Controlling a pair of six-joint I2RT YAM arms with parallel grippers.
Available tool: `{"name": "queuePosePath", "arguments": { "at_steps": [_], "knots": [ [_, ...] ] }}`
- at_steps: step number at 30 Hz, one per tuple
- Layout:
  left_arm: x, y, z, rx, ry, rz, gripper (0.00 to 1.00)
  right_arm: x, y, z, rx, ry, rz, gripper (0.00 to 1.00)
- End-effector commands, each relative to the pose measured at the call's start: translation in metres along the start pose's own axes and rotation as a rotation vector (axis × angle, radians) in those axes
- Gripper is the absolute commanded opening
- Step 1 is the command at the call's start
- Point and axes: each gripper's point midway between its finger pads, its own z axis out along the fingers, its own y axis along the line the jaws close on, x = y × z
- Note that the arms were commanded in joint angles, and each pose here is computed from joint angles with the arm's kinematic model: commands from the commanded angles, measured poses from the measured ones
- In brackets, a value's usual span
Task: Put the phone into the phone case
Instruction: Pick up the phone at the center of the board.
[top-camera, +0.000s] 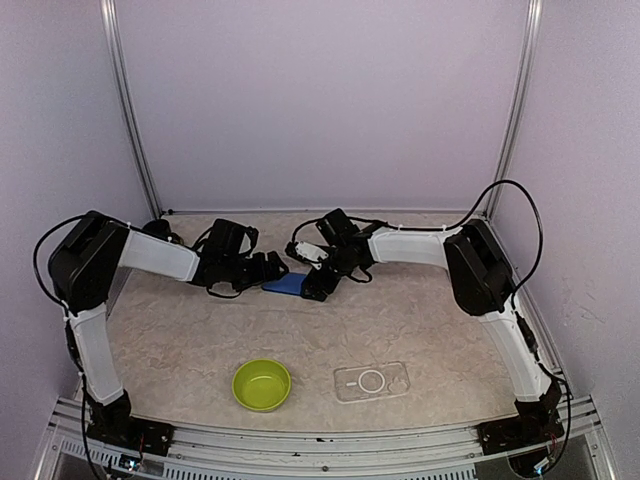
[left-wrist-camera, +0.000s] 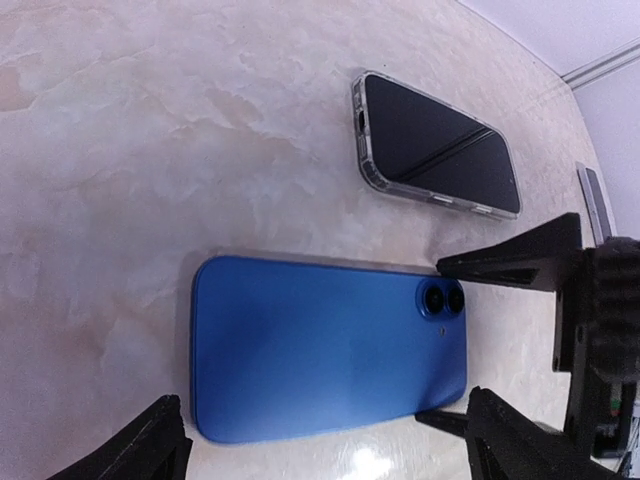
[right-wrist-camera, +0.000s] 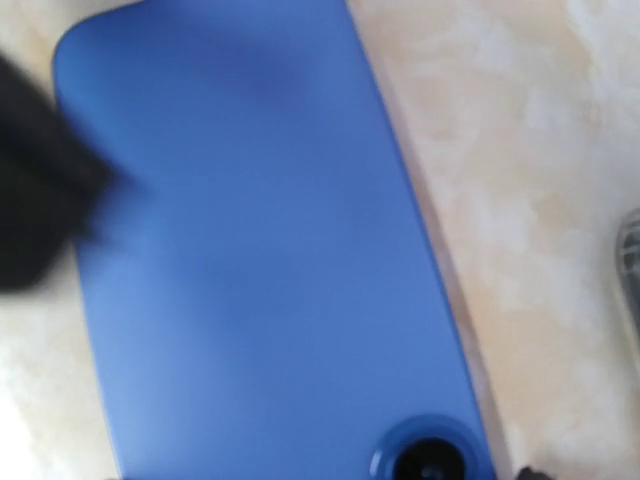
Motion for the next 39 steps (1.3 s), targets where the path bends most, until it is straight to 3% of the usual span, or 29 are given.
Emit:
{"name": "queuePosePath", "arguments": {
  "at_steps": [1, 4, 13, 21, 30, 39],
  "knots": [
    [-0.007, -0.004, -0.039, -0.014, -0.045, -0.029, 0.94, 0.038, 0.023, 0.016, -0.093, 0.126, -0.027, 0.78],
    [-0.009, -0.005, -0.061, -0.018, -0.073, -0.033, 0.95, 0.036, 0.027, 0.010, -0.116, 0.125, -0.040, 0.70],
    [-0.006, -0.018, -0.112, 0.020, -0.125, -0.024, 0.96, 0.028, 0.037, -0.008, -0.163, 0.109, -0.056, 0.69],
    [-0.004, -0.031, -0.151, 0.067, -0.184, -0.024, 0.96, 0.054, 0.067, -0.023, -0.257, 0.145, 0.003, 0.63],
    [0.001, -0.033, -0.163, 0.077, -0.205, -0.017, 0.96, 0.069, 0.094, -0.043, -0.262, 0.153, 0.001, 0.58],
    [0.006, -0.033, -0.150, 0.025, -0.161, 0.070, 0.96, 0.043, 0.086, -0.051, -0.256, 0.073, 0.070, 0.57]
  ]
}}
